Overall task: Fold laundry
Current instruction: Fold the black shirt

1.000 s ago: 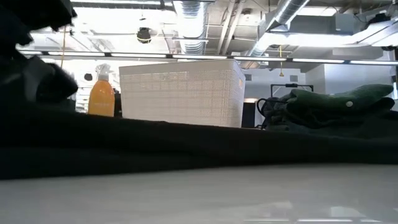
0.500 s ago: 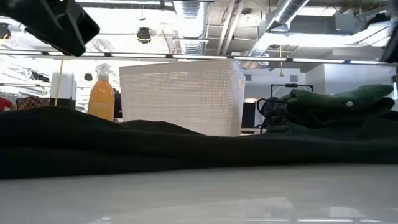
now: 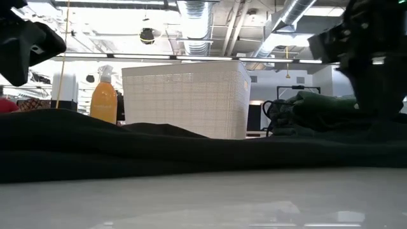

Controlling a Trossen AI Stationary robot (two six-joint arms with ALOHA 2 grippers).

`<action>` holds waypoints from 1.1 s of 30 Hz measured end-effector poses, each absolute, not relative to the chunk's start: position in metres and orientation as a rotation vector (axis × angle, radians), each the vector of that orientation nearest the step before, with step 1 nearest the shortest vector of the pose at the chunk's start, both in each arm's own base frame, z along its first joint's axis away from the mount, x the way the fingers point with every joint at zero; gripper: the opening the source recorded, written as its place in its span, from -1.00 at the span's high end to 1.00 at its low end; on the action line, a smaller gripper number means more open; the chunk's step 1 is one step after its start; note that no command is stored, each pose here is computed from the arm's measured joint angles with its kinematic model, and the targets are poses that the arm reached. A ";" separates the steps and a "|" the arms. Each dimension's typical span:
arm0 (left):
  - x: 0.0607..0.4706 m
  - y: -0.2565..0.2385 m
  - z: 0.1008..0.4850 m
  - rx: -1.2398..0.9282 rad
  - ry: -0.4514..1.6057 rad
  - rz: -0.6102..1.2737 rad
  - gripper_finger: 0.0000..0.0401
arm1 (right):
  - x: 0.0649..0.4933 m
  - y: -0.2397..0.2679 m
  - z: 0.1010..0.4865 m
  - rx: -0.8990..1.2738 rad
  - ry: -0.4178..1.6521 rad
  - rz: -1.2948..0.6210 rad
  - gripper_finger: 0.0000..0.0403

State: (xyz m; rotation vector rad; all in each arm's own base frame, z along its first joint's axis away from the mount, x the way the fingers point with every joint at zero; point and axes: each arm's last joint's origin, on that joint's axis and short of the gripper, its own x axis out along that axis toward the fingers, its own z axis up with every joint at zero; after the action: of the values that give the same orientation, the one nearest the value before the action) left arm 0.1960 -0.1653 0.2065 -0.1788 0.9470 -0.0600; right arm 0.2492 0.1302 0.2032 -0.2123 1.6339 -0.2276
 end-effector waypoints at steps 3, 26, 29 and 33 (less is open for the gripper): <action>0.196 -0.165 0.207 -0.199 0.946 -0.049 0.35 | 0.251 0.123 0.203 -0.267 1.680 -0.145 0.13; 0.197 -0.165 0.207 -0.183 0.924 -0.028 0.35 | 0.235 0.077 0.174 -0.283 1.939 -0.121 0.40; 0.197 -0.165 0.207 -0.185 0.928 -0.032 0.35 | 0.231 0.082 0.177 -0.309 1.941 -0.107 0.52; 0.197 -0.165 0.207 -0.187 0.931 -0.037 0.35 | 0.226 0.091 0.191 -0.302 1.870 -0.057 0.90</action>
State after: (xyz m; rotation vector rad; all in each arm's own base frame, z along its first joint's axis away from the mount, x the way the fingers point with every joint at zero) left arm 0.1966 -0.1651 0.2067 -0.1873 0.9312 -0.0369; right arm 0.2264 0.0908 0.1908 -0.3023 1.8703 -0.0570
